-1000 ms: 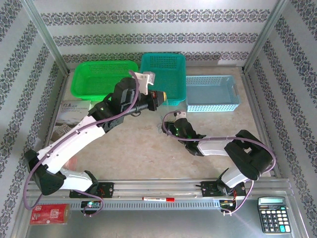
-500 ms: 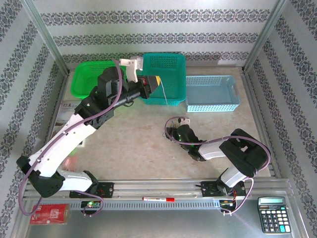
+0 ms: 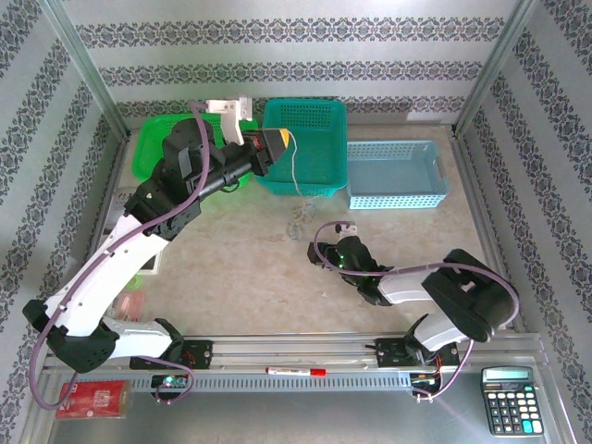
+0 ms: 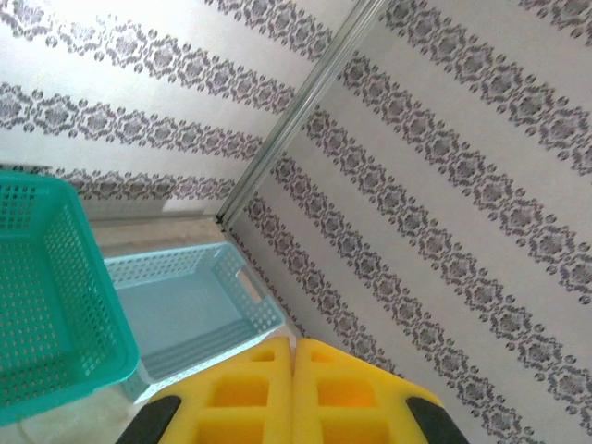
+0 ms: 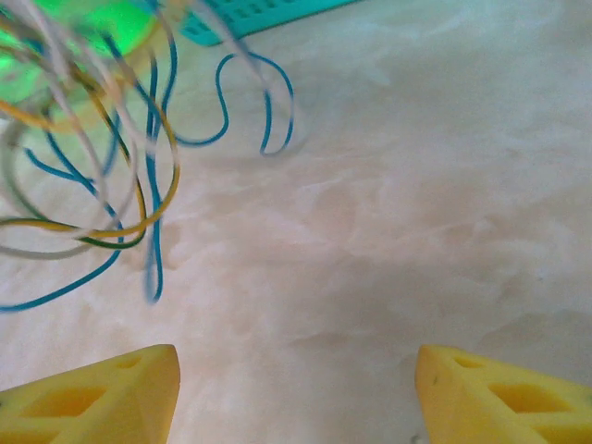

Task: Untangle the cables

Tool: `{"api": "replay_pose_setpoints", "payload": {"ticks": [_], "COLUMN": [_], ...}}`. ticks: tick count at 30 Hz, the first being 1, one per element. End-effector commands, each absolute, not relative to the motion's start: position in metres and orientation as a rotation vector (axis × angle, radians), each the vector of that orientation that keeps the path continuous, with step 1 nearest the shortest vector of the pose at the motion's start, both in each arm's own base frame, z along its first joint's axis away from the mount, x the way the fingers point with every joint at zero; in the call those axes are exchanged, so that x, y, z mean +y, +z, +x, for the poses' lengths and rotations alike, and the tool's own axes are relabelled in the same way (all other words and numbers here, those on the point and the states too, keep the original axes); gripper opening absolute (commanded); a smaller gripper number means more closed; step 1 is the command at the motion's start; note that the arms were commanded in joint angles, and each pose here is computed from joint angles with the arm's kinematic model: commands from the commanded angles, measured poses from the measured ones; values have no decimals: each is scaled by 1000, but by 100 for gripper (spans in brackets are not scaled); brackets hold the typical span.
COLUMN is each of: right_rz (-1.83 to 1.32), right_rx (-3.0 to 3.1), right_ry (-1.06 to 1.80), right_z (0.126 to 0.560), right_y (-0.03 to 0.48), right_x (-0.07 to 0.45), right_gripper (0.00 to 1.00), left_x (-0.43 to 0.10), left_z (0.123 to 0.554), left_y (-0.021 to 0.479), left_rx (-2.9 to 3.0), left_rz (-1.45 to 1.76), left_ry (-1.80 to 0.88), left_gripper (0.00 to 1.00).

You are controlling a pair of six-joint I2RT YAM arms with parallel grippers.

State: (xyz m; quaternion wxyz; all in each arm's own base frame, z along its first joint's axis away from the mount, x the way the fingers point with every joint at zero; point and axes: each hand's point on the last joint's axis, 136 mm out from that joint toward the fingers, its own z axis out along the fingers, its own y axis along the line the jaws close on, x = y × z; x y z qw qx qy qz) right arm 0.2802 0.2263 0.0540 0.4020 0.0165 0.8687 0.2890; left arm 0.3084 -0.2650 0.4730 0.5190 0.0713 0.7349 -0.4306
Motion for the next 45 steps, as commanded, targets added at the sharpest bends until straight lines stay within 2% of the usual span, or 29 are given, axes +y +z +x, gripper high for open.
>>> {"api": "replay_pose_setpoints", "payload": {"ticks": [1, 8, 18, 27, 33, 35, 41, 45], "right_rz": [-87, -146, -323, -393, -341, -287, -173, -107], "right_rx": [2193, 2093, 1944, 1889, 1899, 1911, 1963, 2018], "right_ry": [799, 804, 973, 999, 921, 859, 792, 766], "right_z": [262, 258, 261, 283, 308, 319, 332, 328], "right_y": [69, 122, 193, 212, 200, 188, 146, 111], "right_x": [236, 231, 274, 311, 318, 311, 297, 284], "right_gripper": [69, 68, 66, 69, 64, 58, 27, 24], "left_x": [-265, -269, -264, -271, -274, -274, -272, -265], "left_z": [311, 310, 302, 303, 302, 301, 293, 288], "left_y": [462, 440, 435, 442, 455, 460, 493, 524], "left_rx": [1757, 1793, 1795, 1776, 1745, 1732, 1649, 1578], "left_rz": [187, 191, 180, 169, 164, 157, 146, 145], "left_ry": [-1021, -1048, -1066, -1125, -1174, -1192, -1258, -1266], "left_gripper": [0, 0, 0, 0, 0, 0, 0, 0]}}
